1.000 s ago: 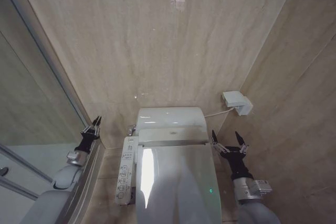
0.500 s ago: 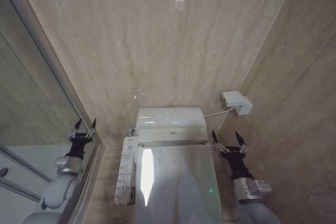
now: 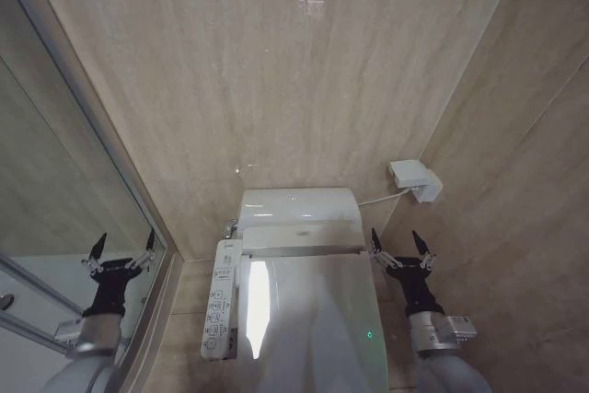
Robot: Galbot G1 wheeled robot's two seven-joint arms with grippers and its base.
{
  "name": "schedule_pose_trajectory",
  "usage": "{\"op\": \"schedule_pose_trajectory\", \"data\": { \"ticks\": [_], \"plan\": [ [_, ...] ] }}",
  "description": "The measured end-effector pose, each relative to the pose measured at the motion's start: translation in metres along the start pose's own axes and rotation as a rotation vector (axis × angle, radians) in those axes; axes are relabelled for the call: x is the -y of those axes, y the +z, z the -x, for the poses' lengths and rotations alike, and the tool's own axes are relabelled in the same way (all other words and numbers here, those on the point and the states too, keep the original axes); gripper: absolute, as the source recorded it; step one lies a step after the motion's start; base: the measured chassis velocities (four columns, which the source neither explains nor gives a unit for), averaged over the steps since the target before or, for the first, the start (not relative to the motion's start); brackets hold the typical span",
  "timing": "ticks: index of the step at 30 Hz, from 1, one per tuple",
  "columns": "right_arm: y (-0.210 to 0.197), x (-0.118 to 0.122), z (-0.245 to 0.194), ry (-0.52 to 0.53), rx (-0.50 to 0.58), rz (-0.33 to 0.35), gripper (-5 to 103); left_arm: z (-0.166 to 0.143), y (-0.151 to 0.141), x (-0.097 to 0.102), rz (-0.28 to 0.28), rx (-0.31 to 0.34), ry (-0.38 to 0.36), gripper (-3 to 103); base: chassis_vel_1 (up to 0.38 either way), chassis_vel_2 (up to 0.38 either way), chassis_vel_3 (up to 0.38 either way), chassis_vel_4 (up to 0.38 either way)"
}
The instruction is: Open the toilet lid, clean the toilet bowl with a toilet brush, close the toilet lid, and flush.
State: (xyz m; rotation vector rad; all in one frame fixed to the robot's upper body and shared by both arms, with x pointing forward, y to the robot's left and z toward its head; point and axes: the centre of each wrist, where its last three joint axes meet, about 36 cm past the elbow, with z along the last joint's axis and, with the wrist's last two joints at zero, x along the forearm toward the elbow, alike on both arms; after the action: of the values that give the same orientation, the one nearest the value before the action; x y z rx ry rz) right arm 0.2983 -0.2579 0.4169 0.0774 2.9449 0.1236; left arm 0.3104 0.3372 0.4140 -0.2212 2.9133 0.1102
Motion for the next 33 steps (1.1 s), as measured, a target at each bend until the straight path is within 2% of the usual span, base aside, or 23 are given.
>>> {"op": "schedule_pose_trajectory", "data": {
  "ticks": [8,17,27,33],
  "plan": [
    [0.0,0.0,0.0,0.0,0.0,0.0,100,-0.013,0.002,0.004,0.004,-0.011,0.016,100,0.0,0.0,0.0,0.0],
    [0.0,0.0,0.0,0.0,0.0,0.0,100,-0.023,-0.009,0.014,-0.042,-0.061,0.003,100,0.0,0.0,0.0,0.0],
    [0.0,0.0,0.0,0.0,0.0,0.0,100,-0.035,-0.011,0.021,-0.024,-0.085,0.027,100,0.0,0.0,0.0,0.0],
    [0.0,0.0,0.0,0.0,0.0,0.0,100,-0.044,-0.012,0.03,-0.023,-0.105,0.003,100,0.0,0.0,0.0,0.0]
  ]
}}
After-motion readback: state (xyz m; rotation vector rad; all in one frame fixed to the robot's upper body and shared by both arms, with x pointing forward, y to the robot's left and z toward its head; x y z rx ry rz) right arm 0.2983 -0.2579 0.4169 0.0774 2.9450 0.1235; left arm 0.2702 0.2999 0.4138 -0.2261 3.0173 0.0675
